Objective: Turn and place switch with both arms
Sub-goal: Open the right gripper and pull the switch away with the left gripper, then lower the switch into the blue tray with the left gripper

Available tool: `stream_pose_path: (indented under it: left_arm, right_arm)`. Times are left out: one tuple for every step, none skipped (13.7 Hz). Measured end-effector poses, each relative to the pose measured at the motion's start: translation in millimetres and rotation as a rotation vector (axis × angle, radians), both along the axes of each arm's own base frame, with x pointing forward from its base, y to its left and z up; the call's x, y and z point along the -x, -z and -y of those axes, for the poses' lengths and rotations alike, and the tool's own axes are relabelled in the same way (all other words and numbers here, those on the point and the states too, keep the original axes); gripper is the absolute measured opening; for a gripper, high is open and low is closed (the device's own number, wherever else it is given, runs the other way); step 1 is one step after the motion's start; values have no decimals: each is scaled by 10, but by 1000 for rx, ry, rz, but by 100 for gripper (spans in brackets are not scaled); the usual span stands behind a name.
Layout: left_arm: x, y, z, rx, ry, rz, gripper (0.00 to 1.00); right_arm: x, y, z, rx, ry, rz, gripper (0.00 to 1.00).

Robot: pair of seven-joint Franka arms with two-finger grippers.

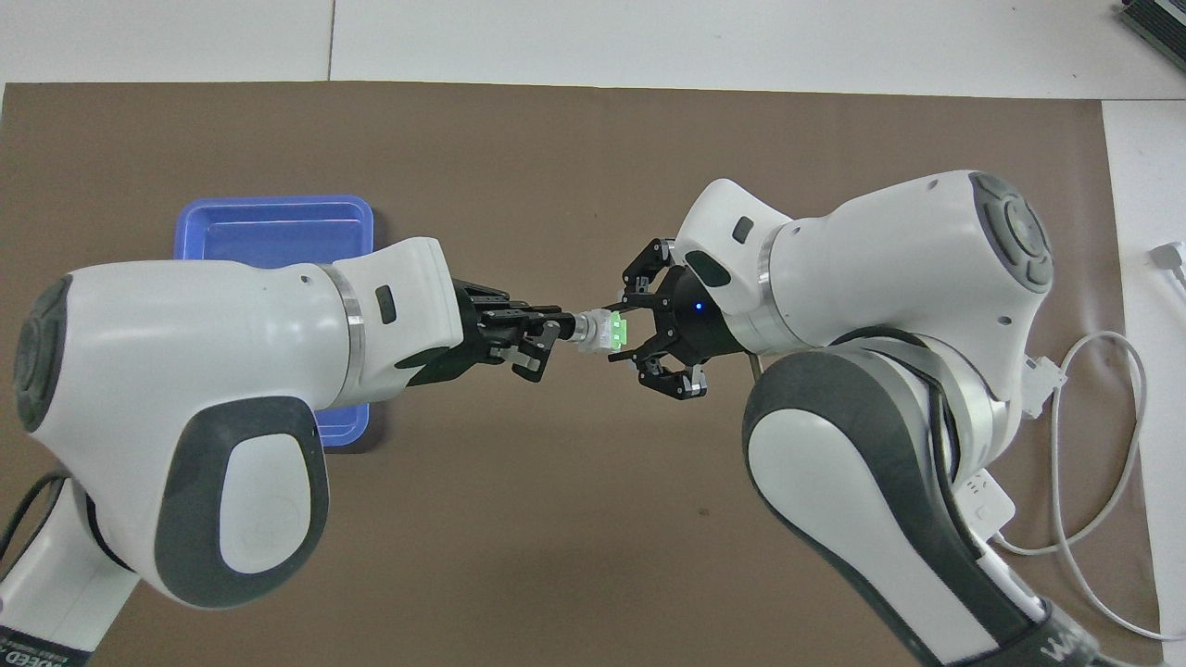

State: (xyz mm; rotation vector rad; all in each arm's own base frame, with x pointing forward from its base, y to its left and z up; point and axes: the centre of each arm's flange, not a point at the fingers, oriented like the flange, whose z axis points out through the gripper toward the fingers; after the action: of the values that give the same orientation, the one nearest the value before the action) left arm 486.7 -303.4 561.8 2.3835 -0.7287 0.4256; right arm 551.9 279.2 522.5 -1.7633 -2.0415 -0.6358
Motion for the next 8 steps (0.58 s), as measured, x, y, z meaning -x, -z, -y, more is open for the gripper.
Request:
stream_pose_path:
  left_arm:
    - [-5,80,-26,-15,1,-12,10]
    - [-9,142,-45,-24,-1,-21,10]
    - [-13,180,-58,-29,-2,-26,10]
    - [-24,196,-78,-31,-6,-29,10]
    - [-49,197,-121,-31,-15,-30,10]
    - [-90,197,-191,-31,-29,-30,10]
    - [-150,198,-300,-32,-51,-31,10]
    - [-218,201,-430,-32,-76,-34,10]
  right_arm:
    - [-18,-80,24,-3,11,22,62]
    - [-21,-147,40,-4,16,36,74]
    - [-16,-191,49,-3,19,45,84]
    - [-12,-209,49,-2,19,48,94]
    - [-9,-214,48,-2,19,49,100]
    - [-10,-214,50,-2,19,49,100]
    - [-12,-214,54,-2,20,49,100]
    - [-17,-213,63,-2,22,49,100]
